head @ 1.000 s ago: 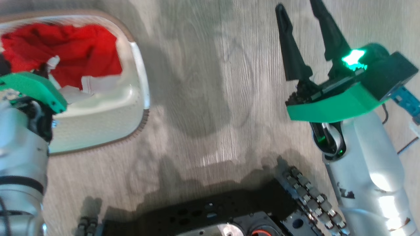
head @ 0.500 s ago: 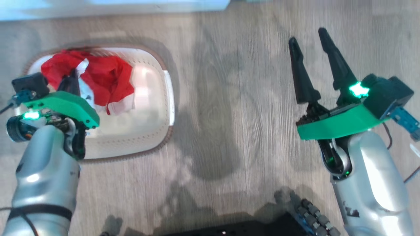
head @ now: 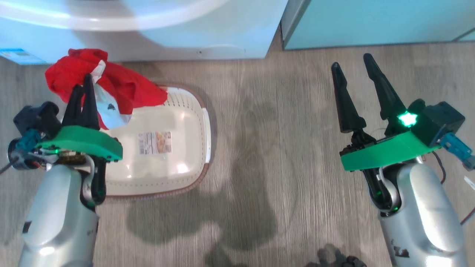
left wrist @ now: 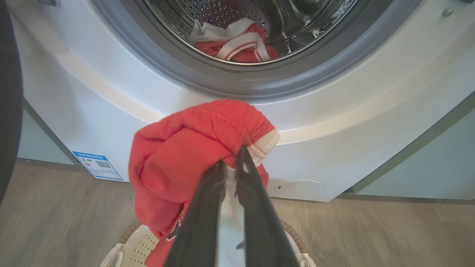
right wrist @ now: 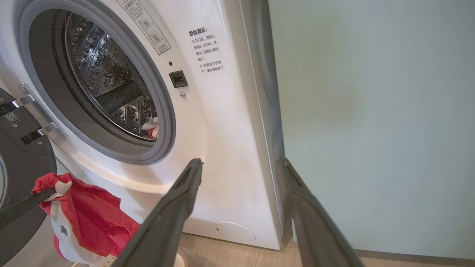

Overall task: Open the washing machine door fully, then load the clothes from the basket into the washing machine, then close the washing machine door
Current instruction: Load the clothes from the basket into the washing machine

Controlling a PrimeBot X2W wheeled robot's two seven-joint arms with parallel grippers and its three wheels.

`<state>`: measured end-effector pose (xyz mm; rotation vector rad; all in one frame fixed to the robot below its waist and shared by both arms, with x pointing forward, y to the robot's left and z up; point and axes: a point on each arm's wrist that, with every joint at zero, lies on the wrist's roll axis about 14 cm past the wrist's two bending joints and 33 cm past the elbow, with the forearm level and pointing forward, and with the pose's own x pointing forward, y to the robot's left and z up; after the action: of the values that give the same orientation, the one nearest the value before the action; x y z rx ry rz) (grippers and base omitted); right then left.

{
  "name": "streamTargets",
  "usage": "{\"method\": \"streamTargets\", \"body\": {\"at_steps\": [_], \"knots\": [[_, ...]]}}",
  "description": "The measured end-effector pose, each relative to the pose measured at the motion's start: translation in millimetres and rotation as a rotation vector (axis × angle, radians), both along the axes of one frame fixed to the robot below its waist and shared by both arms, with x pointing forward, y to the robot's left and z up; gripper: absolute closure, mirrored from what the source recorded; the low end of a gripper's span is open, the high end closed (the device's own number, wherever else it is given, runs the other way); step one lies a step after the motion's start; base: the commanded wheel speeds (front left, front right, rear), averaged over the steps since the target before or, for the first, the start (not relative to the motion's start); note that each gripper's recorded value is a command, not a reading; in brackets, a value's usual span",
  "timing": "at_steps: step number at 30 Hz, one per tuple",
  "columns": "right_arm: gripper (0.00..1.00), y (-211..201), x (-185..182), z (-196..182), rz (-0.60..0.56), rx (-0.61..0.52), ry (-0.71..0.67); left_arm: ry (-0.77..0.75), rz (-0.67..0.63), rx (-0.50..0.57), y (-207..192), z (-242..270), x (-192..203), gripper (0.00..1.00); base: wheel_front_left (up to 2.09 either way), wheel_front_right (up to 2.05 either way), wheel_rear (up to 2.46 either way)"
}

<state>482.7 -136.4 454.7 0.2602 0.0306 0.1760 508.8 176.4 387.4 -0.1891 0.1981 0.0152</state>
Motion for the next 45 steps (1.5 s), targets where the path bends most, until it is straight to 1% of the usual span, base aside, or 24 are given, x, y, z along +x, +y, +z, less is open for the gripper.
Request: {"method": "streamTargets", "body": {"at_steps": [5, 12, 22, 35, 45], "knots": [[0.0, -5.5, -10.5, 15.3, -0.016, -0.004, -0.022, -0.1, -0.027, 0.015, -4.8, 40.1, -10.7, 1.0, 0.0, 0.0, 0.0], [0.0, -13.7, -35.3, 31.4, -0.04, -0.008, -0.034, -0.203, -0.041, 0.054, -3.7, 85.0, -34.5, 1.0, 0.0, 0.0, 0.0], [0.0, -20.5, -67.6, 49.7, -0.058, -0.009, -0.047, -0.304, -0.049, 0.096, -1.2, 130.8, -66.4, 1.0, 0.0, 0.0, 0.0], [0.0, -25.5, -101.6, 62.6, -0.073, 0.0, -0.056, -0.309, -0.093, 0.137, -5.5, 147.1, -101.1, 1.0, 0.0, 0.0, 0.0], [0.0, -24.9, -104.8, 63.8, -0.071, 0.001, -0.056, -0.318, -0.107, 0.149, -9.4, 152.1, -108.6, 1.0, 0.0, 0.0, 0.0]]}}
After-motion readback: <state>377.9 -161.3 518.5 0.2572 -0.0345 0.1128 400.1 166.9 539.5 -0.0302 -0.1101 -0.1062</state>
